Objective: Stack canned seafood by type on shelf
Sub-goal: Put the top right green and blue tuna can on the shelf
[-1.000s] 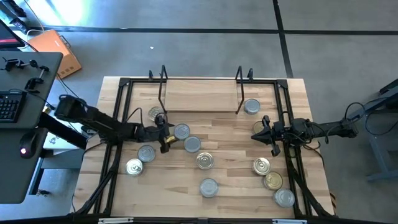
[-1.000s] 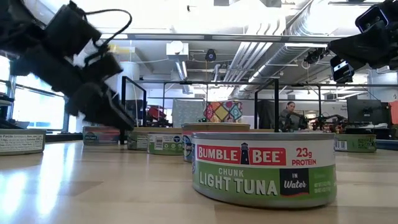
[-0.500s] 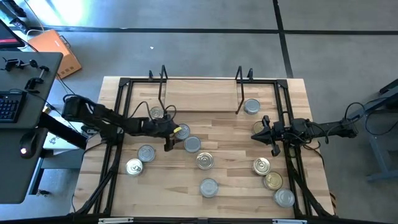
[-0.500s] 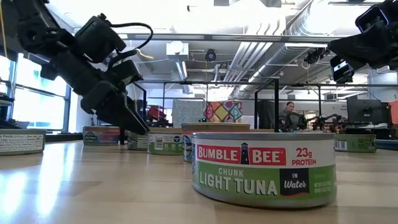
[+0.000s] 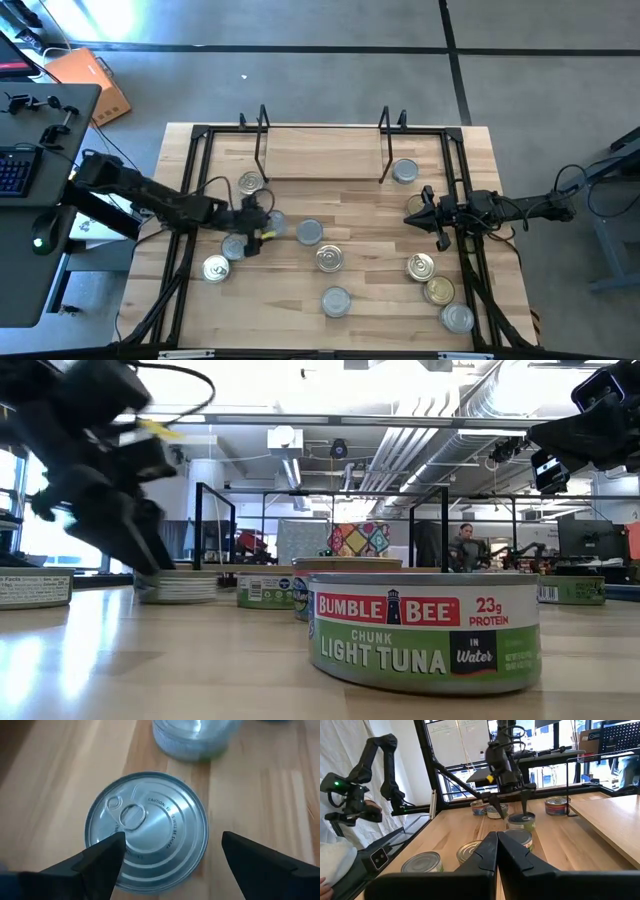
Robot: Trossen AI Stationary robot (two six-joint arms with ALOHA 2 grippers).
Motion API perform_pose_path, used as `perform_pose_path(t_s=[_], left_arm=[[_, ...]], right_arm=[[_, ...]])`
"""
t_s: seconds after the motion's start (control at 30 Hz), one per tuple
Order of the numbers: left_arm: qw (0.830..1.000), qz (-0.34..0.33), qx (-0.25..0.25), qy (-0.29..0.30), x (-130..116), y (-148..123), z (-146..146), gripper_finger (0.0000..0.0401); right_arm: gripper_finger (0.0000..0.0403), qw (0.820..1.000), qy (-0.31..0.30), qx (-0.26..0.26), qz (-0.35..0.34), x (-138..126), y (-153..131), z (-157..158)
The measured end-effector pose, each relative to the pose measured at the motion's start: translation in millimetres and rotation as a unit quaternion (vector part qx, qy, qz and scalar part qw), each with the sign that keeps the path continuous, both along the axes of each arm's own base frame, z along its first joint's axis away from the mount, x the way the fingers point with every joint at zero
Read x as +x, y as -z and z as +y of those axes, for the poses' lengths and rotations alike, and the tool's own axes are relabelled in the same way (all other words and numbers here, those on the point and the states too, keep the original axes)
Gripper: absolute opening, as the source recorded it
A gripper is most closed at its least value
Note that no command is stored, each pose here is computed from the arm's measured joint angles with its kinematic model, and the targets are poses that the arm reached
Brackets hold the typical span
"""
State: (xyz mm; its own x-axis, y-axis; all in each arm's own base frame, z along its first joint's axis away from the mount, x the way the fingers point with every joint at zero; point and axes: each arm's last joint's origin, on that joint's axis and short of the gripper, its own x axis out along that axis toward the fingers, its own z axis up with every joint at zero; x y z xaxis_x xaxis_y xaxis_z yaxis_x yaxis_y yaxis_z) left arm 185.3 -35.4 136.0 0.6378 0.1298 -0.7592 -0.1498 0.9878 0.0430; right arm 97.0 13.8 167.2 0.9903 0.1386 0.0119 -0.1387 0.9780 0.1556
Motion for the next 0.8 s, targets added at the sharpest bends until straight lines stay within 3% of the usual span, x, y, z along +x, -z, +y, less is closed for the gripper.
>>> perform_pose_path(t_s=[0.23,0.67,0.8], left_arm=[[0.999,-0.001,0.041,-0.032,-24,-12,-10,0.0324],[0.999,0.017,0.051,-0.007,-31,-3,-9,0.0324],[0.997,0.049,0.057,0.007,-31,-9,-9,0.0324]], right_arm=[[0.0000,1.000,0.000,0.000,0.000,0,0,0],[0.0000,1.000,0.000,0.000,0.000,0,0,0],[0.0000,1.000,0.000,0.000,0.000,0,0,0]])
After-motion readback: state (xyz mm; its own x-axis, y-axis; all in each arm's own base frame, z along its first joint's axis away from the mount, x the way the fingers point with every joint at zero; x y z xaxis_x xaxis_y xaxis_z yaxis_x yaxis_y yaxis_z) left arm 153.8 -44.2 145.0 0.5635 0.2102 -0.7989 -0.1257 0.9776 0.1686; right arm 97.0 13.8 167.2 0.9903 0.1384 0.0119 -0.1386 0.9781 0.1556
